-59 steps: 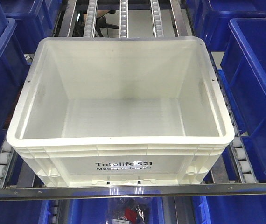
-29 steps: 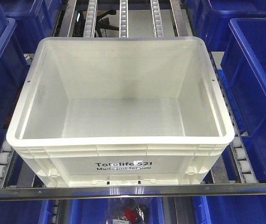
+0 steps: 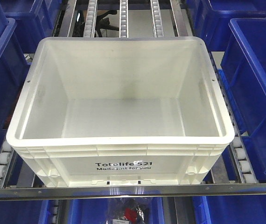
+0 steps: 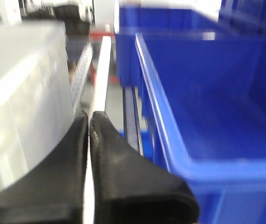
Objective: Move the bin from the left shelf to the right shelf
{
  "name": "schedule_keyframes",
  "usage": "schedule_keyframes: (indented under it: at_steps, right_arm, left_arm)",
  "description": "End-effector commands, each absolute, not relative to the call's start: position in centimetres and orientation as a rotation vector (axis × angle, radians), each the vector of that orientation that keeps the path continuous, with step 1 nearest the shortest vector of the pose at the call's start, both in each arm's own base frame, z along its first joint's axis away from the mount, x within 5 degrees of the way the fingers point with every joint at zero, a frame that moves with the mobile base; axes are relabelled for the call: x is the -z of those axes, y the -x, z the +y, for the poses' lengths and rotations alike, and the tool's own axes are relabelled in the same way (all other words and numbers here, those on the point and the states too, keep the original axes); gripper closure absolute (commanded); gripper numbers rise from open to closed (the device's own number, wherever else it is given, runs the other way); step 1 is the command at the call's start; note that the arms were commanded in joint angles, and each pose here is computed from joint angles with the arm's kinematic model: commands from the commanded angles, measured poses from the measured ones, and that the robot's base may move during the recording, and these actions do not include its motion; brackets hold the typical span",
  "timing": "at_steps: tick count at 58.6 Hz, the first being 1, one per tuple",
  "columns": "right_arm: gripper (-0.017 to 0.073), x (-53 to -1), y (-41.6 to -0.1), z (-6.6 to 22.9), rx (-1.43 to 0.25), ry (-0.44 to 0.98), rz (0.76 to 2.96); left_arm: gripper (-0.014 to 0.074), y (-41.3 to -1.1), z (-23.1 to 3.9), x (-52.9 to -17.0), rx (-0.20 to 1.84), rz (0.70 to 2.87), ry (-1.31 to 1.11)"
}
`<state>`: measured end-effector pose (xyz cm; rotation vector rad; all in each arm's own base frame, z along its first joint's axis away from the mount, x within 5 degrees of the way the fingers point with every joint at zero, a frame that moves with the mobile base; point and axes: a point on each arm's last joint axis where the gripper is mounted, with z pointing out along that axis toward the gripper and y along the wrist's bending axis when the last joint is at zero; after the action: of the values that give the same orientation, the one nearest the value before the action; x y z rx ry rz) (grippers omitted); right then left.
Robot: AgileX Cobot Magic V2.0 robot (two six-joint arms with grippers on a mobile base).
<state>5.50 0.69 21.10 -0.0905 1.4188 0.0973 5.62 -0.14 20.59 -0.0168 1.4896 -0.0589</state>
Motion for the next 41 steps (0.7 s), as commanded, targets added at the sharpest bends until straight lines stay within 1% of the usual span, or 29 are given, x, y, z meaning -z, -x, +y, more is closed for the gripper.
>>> schedule_keyframes:
  at_steps: [1,6,11,15,21,29,36,41]
  right_arm:
    - [0.0567,-22.3,-5.2,0.8,-0.113,0.087,1.263]
    - [0.0567,-23.5,-4.9,0.7,-0.111,0.089,1.238]
    - [0.0567,-25.1,-4.9,0.7,-0.109,0.088,1.227]
    - [0.0567,-26.5,-5.1,0.7,-0.107,0.088,1.246]
    - [0.0567,-29.0,-6.0,0.8,-0.125,0.069,1.326]
    - [0.0567,-30.8,-7.7,0.9,-0.118,0.064,1.476]
    - [0.0567,-31.1,-8.8,1.0,-0.115,0.066,1.522]
    - [0.0567,-31.0,-9.1,1.1,-0.114,0.067,1.536]
  left_arm:
    - [0.06,-5.3,-0.2,-22.0,0.085,1.303,0.027]
    - [0.06,-5.0,-0.2,-22.8,0.092,1.222,0.024]
    - [0.06,-4.9,-0.2,-23.8,0.114,1.232,0.042]
    - [0.06,-4.6,-0.1,-25.3,0.112,1.255,0.048]
    - [0.06,-4.7,-0.1,-27.8,0.106,1.328,0.055]
    - [0.06,-5.7,0.0,-30.9,0.074,1.504,0.052]
    - [0.06,-6.7,0.0,-32.2,0.057,1.604,0.047]
    - [0.06,-7.0,0.0,-32.3,0.055,1.636,0.049]
